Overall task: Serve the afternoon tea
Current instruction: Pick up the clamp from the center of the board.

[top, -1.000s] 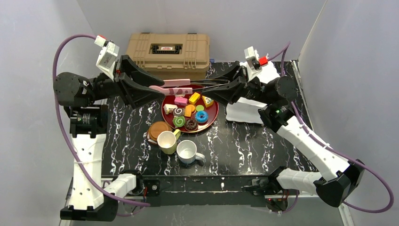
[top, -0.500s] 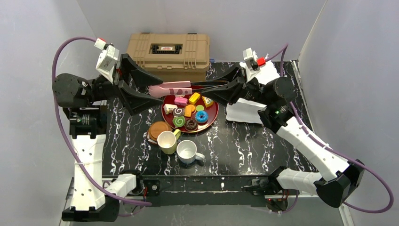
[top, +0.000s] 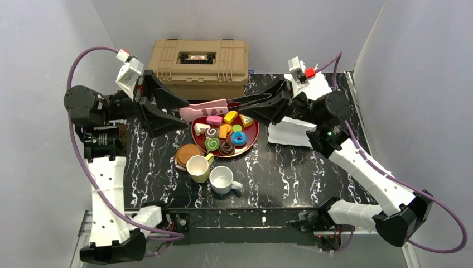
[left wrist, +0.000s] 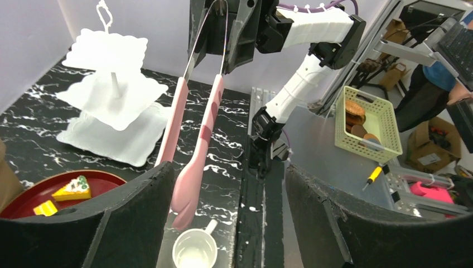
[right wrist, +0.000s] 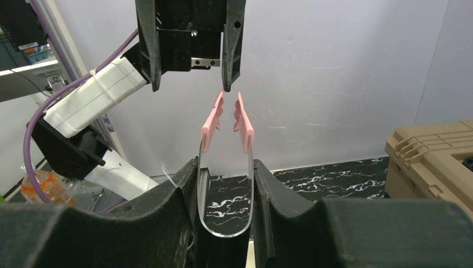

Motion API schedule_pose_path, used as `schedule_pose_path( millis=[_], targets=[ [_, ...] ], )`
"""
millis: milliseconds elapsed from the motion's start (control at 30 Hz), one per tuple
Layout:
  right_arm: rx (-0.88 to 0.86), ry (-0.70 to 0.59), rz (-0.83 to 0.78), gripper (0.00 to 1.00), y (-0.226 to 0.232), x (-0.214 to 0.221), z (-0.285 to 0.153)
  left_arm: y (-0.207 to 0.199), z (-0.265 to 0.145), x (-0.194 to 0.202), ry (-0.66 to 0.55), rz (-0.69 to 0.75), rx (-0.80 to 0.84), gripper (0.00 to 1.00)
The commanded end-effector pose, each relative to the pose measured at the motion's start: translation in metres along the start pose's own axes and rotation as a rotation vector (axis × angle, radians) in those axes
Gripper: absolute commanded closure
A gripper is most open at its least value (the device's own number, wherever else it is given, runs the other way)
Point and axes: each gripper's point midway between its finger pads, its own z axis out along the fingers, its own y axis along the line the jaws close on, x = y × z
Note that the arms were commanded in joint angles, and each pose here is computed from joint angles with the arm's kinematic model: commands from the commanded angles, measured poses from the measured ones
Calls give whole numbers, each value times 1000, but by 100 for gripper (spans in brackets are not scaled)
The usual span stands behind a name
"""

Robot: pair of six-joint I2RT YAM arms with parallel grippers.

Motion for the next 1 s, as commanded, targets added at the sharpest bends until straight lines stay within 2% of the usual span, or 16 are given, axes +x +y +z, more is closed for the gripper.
schedule_pose_path(
  millis=[0, 133, 233, 467, 600, 667, 767, 833, 900, 967],
  targets=[
    [-47, -105, -84, 60, 23, -45, 2, -9, -6, 25, 77, -69, 88, 31],
    [-52, -104, -66, 60, 22, -44, 3, 0, -6, 48, 82, -122, 101, 36],
    [-54, -102, -54, 60, 22, -42, 3, 4, -5, 47, 65, -117, 78, 40],
    [-54, -102, -38, 60, 20, -39, 4, 7, -4, 35, 48, -102, 54, 64],
    [-55, -94, -27, 59, 19, -35, 4, 3, -4, 33, 46, -79, 52, 91],
    [-53, -86, -20, 59, 17, -31, 4, 1, -4, 31, 46, -74, 51, 100],
    [-48, -71, -4, 57, 16, -25, 3, 0, -4, 29, 46, -63, 51, 100],
    [-44, -57, 7, 51, 15, -20, 1, -1, -4, 29, 47, -55, 53, 100],
    [-42, -31, 17, 35, 16, -14, -1, -2, -4, 30, 52, -46, 61, 100],
    [-38, -2, 14, 27, 20, -12, -5, -3, -5, 31, 61, -38, 72, 100]
  ],
)
